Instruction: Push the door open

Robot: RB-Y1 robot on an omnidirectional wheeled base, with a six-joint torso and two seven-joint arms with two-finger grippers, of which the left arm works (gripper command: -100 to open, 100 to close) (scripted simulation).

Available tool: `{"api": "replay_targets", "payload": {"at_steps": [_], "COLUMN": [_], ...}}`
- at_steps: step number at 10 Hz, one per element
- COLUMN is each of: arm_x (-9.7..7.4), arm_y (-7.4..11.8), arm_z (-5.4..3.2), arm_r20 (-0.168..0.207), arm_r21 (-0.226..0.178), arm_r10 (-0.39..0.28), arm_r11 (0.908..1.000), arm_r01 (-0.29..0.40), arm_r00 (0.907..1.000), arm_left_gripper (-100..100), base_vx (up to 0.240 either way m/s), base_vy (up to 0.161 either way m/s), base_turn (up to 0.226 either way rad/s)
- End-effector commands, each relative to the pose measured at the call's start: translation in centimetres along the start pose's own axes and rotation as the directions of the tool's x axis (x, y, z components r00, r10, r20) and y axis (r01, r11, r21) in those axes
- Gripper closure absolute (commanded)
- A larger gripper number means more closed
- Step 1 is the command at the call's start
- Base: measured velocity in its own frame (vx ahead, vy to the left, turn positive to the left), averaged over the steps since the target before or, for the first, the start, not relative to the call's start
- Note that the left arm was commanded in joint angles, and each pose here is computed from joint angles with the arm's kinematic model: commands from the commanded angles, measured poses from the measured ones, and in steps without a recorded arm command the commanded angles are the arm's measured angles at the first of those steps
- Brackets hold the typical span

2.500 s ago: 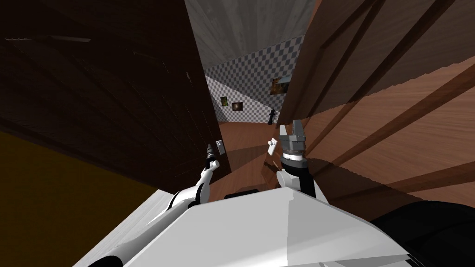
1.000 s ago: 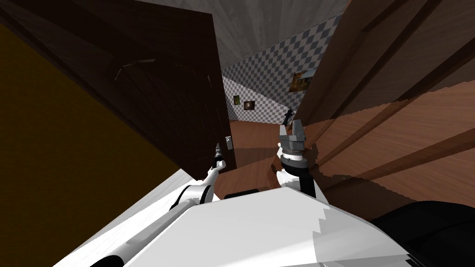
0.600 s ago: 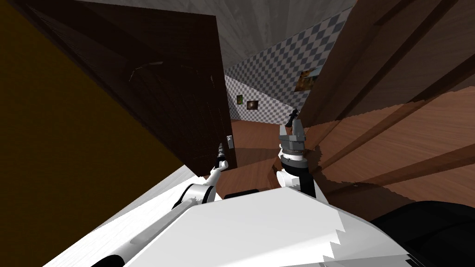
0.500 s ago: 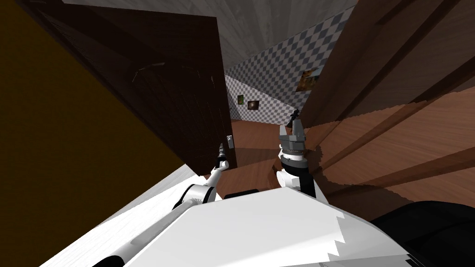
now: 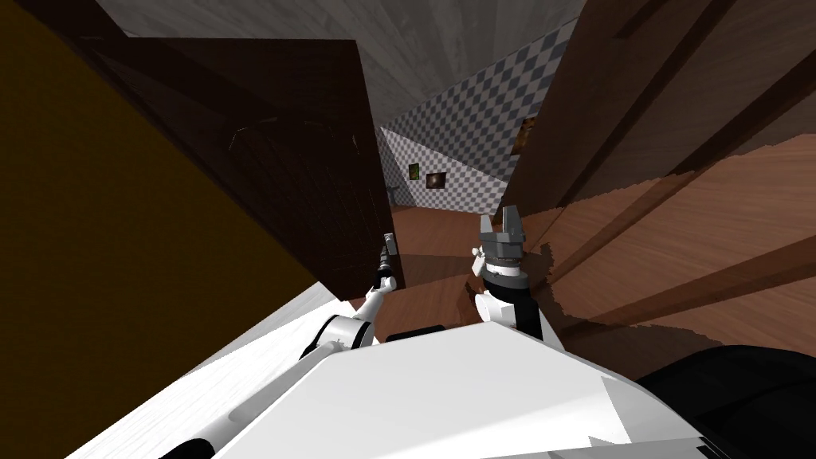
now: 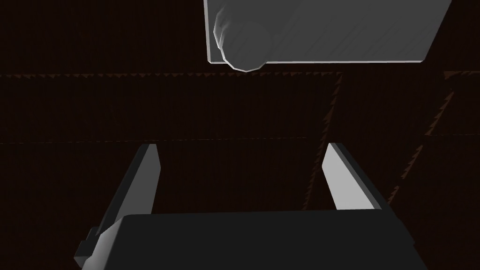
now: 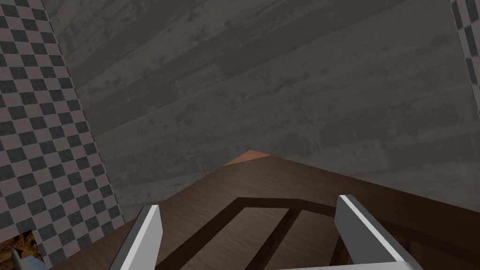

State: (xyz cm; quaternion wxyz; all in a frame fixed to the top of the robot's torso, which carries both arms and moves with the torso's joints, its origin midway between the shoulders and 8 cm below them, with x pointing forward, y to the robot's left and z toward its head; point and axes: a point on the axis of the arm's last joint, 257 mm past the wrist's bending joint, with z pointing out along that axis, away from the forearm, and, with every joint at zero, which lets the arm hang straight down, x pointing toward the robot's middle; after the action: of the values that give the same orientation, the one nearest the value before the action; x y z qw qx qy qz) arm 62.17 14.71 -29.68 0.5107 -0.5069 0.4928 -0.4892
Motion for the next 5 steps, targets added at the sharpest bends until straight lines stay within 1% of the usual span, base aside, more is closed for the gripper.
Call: {"api": "replay_targets", "payload": {"at_steps": [1,3,5], "arm_x": [-0.6,-1.8,-3.8], "arm_y": [-0.1,-0.2,-0.4], "arm_z": [0.08,0.31,0.68], "arm_r20": [0.005,0.016,0.035], "arm_r21": [0.002,0.006,0.013], "arm_r10": [0.006,0.022,0.048], "arm_r11": [1.0000,0.9997,0.9987], "arm_r01": [-0.006,-0.022,-0.049], "arm_r00": [1.0000,0.9996,0.9982], "arm_left_gripper": [-100,-100,-100], "base_vx": [0.068,0.055,0.113], "base_vy": [0.140,0.220,0.189], "base_turn": [-0.004,-0.005,-0.010]}}
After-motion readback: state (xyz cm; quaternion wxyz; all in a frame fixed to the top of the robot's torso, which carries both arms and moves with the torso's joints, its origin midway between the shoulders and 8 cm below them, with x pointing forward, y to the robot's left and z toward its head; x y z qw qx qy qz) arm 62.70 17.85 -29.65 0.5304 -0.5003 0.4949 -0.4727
